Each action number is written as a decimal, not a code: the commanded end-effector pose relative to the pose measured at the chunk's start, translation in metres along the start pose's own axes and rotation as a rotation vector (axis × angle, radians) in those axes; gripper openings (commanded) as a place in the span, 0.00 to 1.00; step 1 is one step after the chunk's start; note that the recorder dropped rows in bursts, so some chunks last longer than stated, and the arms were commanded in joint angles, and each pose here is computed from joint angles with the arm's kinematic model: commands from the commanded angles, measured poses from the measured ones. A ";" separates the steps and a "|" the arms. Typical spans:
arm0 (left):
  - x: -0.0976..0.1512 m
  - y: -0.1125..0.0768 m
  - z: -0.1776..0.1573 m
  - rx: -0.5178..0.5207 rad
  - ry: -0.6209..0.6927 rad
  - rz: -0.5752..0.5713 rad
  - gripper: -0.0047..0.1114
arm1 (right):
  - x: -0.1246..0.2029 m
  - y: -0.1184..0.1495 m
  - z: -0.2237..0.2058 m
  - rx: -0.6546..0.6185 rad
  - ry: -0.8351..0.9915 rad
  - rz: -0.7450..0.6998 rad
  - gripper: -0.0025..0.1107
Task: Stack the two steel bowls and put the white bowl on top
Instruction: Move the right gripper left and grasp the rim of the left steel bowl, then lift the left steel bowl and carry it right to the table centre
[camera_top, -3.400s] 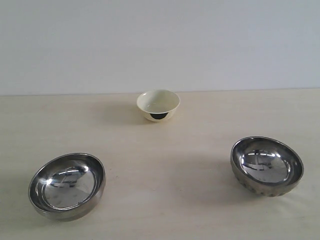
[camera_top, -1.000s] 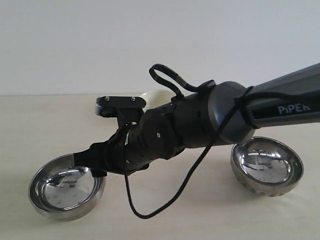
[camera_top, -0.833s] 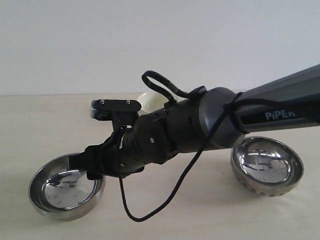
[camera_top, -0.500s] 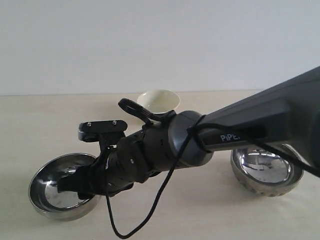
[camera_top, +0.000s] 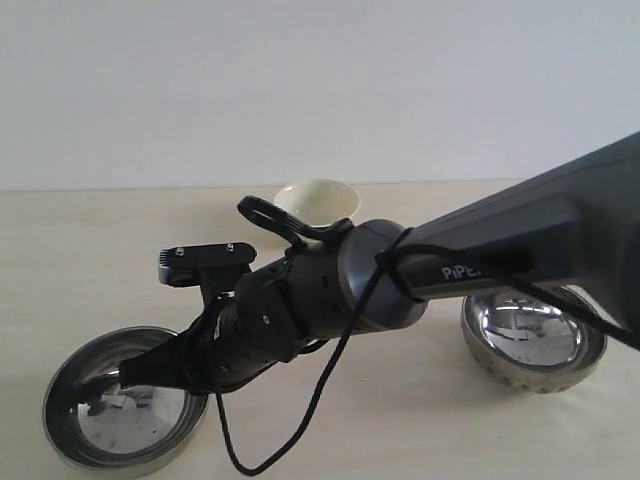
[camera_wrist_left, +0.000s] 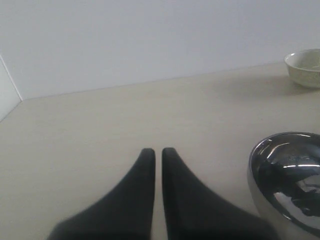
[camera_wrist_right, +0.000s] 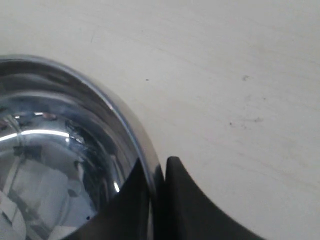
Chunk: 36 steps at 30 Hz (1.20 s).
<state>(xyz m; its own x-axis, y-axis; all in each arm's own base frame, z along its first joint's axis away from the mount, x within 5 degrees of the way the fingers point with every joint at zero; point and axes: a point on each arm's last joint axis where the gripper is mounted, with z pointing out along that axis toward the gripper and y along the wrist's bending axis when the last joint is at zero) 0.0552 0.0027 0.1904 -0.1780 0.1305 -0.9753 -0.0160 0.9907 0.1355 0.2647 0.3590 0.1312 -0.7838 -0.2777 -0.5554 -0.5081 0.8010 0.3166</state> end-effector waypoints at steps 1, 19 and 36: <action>0.000 0.000 0.000 -0.001 -0.008 -0.019 0.07 | -0.016 -0.011 -0.021 0.024 0.005 0.006 0.02; 0.000 0.000 0.000 -0.001 -0.008 -0.019 0.07 | -0.071 -0.076 -0.143 0.132 0.004 0.046 0.02; 0.000 0.000 0.000 -0.001 -0.008 -0.019 0.07 | -0.050 -0.143 -0.138 0.140 0.049 0.148 0.02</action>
<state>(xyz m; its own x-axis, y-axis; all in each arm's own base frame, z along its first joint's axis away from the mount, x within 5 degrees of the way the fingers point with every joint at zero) 0.0552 0.0027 0.1904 -0.1780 0.1305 -0.9753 -0.0160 0.9907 0.1355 0.3259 0.1873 0.2184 -0.8722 -0.1900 -0.4507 -0.3358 0.9026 0.2694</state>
